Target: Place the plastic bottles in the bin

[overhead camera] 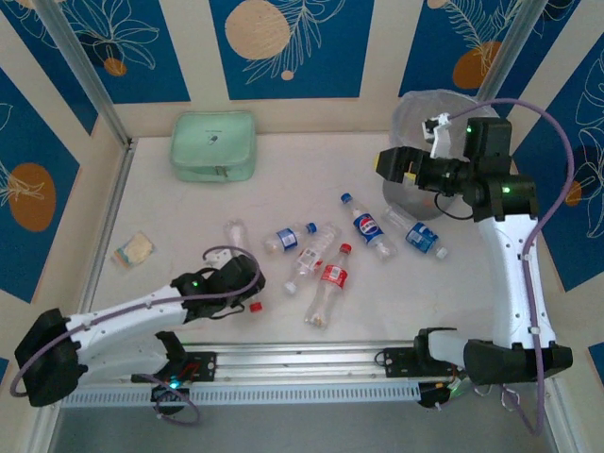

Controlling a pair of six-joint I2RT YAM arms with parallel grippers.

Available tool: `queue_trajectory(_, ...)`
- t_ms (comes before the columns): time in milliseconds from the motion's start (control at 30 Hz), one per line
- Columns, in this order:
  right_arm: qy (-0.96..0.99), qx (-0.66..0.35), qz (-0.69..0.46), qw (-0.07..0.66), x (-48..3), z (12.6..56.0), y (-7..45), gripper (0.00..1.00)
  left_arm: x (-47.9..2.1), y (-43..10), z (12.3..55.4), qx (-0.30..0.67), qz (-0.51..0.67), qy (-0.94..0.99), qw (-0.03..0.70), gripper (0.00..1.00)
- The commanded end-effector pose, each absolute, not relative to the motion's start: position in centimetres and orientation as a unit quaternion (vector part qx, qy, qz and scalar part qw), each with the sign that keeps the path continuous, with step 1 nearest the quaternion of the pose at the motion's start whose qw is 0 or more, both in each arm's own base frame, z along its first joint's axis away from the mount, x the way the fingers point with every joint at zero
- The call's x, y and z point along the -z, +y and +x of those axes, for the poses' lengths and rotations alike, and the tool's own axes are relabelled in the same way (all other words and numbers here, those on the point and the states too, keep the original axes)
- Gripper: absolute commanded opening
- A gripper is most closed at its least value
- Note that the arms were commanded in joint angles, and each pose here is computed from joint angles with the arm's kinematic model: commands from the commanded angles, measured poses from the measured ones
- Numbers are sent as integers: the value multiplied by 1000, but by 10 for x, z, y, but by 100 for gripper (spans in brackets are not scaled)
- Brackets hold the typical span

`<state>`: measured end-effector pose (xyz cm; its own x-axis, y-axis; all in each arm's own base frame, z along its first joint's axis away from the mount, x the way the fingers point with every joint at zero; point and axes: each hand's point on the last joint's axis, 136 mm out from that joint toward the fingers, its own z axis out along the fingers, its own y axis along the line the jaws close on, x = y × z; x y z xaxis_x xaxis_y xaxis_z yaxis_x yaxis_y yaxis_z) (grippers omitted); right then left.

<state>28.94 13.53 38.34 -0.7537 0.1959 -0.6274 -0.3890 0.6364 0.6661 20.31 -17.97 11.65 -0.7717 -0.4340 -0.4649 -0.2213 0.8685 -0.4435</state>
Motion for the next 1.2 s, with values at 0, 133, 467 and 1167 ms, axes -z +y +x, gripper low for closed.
queue_trajectory(0,809,-483,-92,323,-393,278,157,95,-163,-184,227,174,-95,914,355,27)
queue_trajectory(133,833,-444,-66,323,-371,289,162,91,-189,-211,249,208,-31,902,378,17)
queue_trajectory(467,825,-509,-75,233,-328,299,202,93,-230,-289,249,350,171,825,408,4)
queue_trajectory(1167,841,-501,-101,179,-297,330,235,97,-221,-327,245,416,224,805,359,4)
